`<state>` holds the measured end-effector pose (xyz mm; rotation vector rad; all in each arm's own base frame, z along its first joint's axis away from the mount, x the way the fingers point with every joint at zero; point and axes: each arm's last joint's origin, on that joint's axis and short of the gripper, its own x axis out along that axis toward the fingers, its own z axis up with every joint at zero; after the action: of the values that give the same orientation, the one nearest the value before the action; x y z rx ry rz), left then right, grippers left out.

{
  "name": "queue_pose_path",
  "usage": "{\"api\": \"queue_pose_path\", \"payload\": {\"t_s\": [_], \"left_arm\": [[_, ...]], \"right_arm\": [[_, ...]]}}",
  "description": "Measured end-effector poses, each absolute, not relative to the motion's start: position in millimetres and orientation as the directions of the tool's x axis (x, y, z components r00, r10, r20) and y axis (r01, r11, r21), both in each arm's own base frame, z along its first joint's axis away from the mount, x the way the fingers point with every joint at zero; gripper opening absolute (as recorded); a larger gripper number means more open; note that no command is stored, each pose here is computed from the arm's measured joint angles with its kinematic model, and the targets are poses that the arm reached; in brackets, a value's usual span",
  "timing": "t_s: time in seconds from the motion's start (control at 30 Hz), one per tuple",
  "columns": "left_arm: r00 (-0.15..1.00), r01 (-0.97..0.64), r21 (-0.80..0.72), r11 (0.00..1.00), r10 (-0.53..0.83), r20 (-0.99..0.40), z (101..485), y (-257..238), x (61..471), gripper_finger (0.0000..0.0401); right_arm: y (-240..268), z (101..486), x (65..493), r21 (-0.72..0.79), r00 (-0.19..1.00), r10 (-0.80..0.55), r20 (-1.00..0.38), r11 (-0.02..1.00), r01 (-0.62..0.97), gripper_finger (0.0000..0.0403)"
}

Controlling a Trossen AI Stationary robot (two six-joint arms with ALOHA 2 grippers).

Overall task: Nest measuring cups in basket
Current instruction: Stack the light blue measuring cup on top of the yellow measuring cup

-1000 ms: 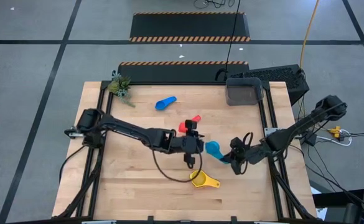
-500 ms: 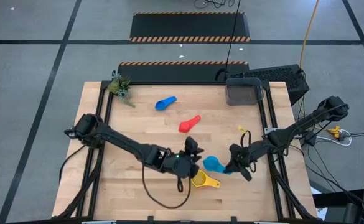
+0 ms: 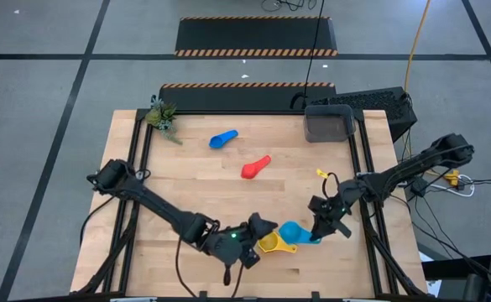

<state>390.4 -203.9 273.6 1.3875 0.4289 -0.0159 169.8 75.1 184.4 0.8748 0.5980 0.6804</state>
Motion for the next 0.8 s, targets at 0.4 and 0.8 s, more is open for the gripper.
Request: {"api": "queue_pose_path", "payload": {"t_s": [0.4, 0.8], "left_arm": [[0.932, 0.305, 0.939, 0.161, 0.154, -0.329, 264, -211, 393, 0.0155], [0.931, 0.334, 0.942, -0.004, 0.154, -0.330, 220, -227, 408, 0.0211]], "right_arm": [[71, 163, 178, 0.948, 0.518, 0.833, -0.192, 0.294, -0.121, 0.0000], [70, 156, 190, 0.973, 0.469, 0.874, -0.126, 0.201, -0.114, 0.0000]]}}
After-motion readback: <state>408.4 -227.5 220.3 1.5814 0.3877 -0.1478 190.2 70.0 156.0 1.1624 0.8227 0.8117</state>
